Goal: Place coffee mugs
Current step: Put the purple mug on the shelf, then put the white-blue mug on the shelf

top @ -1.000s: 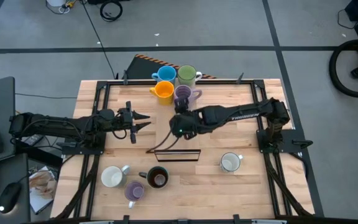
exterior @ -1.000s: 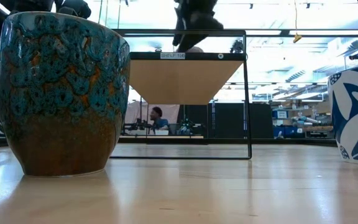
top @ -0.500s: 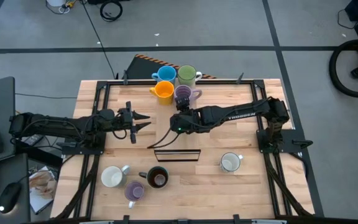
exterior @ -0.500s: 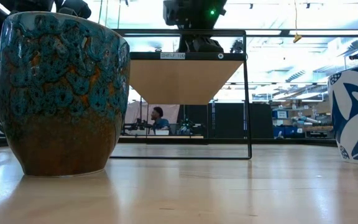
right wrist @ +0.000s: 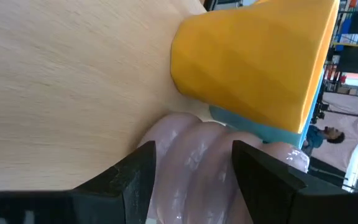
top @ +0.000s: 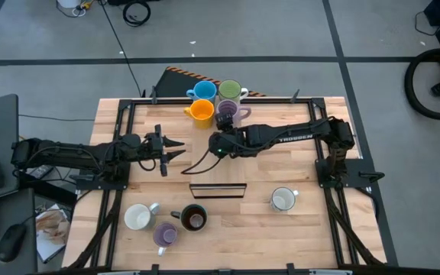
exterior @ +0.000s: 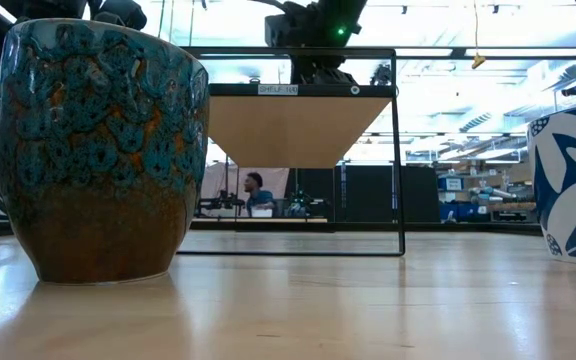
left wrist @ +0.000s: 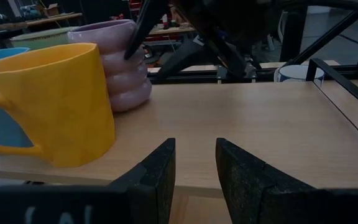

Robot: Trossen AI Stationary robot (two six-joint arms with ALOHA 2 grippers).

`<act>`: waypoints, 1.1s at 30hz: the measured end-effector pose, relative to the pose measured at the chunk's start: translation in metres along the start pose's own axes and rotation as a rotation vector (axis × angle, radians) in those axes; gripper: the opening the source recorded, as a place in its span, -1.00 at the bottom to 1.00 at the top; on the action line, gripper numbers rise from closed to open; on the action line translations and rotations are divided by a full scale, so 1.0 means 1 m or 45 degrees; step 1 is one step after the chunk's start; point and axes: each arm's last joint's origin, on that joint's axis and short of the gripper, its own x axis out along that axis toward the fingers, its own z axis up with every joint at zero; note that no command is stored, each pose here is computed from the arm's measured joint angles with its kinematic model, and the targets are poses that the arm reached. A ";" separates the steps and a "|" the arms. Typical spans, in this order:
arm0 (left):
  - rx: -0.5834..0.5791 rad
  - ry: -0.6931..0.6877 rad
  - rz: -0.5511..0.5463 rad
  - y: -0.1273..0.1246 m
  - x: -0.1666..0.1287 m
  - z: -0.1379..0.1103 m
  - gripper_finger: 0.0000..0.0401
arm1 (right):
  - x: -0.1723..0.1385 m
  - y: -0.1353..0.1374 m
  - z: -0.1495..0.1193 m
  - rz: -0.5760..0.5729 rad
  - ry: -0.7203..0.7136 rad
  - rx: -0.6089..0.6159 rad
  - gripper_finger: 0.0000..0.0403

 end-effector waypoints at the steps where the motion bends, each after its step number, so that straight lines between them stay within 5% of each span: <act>1: 0.000 0.000 0.000 0.000 0.000 0.000 -0.40 | 0.000 0.000 0.000 -0.002 -0.004 -0.001 0.08; 10: 0.001 0.000 0.000 0.000 0.000 0.000 -0.40 | -0.038 -0.001 0.023 -0.171 -0.096 -0.044 0.08; 15: 0.002 0.009 -0.001 0.000 0.000 -0.001 -0.40 | -0.074 -0.015 0.026 -0.127 -0.220 0.108 0.08; 19: 0.004 0.031 -0.003 0.000 0.000 -0.002 -0.40 | -0.098 -0.027 0.013 0.063 -0.300 0.344 0.08; 24: -0.004 0.035 -0.003 0.000 0.000 -0.003 -0.40 | -0.117 -0.031 -0.011 0.478 -0.297 0.597 0.08; 33: -0.006 0.035 -0.003 0.000 0.000 -0.003 -0.40 | -0.133 0.004 -0.033 0.971 0.128 0.739 0.07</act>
